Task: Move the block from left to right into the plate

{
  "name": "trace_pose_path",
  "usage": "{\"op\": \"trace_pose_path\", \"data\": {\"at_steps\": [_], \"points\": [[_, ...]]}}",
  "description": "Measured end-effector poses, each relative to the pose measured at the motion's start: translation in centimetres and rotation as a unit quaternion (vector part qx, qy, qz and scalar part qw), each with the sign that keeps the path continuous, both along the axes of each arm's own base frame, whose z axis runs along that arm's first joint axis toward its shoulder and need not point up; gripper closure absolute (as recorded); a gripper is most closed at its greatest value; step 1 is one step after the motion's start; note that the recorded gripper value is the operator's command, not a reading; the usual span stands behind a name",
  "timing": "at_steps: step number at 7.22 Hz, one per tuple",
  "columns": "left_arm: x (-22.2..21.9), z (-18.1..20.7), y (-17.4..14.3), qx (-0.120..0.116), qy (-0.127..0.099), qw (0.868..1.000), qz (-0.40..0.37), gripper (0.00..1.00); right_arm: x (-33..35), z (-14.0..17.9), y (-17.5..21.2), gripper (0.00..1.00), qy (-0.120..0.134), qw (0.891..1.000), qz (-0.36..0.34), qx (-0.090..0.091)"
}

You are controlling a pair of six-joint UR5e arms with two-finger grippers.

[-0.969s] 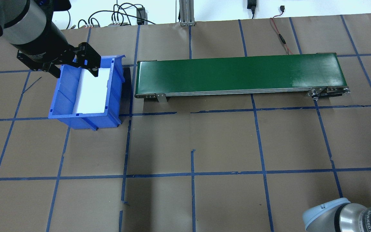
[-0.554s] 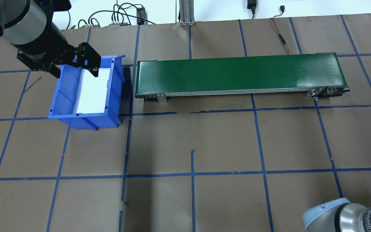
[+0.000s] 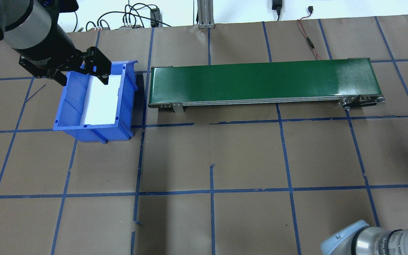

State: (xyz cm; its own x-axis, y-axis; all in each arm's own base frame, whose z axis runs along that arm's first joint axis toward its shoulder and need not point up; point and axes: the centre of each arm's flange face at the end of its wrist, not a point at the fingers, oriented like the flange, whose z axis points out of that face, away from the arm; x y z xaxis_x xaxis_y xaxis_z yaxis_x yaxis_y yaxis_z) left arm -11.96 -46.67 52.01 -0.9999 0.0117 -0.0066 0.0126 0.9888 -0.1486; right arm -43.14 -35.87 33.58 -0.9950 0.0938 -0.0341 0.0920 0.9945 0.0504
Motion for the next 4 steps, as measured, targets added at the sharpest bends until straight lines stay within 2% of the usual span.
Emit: {"op": "trace_pose_path", "data": {"at_steps": [2, 4], "points": [[0.0, 0.0, 0.0, 0.000, 0.000, 1.000, 0.000, 0.00, 10.1, 6.7, -7.3, 0.00, 0.018, 0.999, -0.027, 0.005], [0.0, -0.1, 0.0, 0.001, 0.000, 1.000, 0.000, 0.00, 22.7, 10.0, -12.5, 0.00, 0.035, 0.999, -0.030, -0.004]]}}
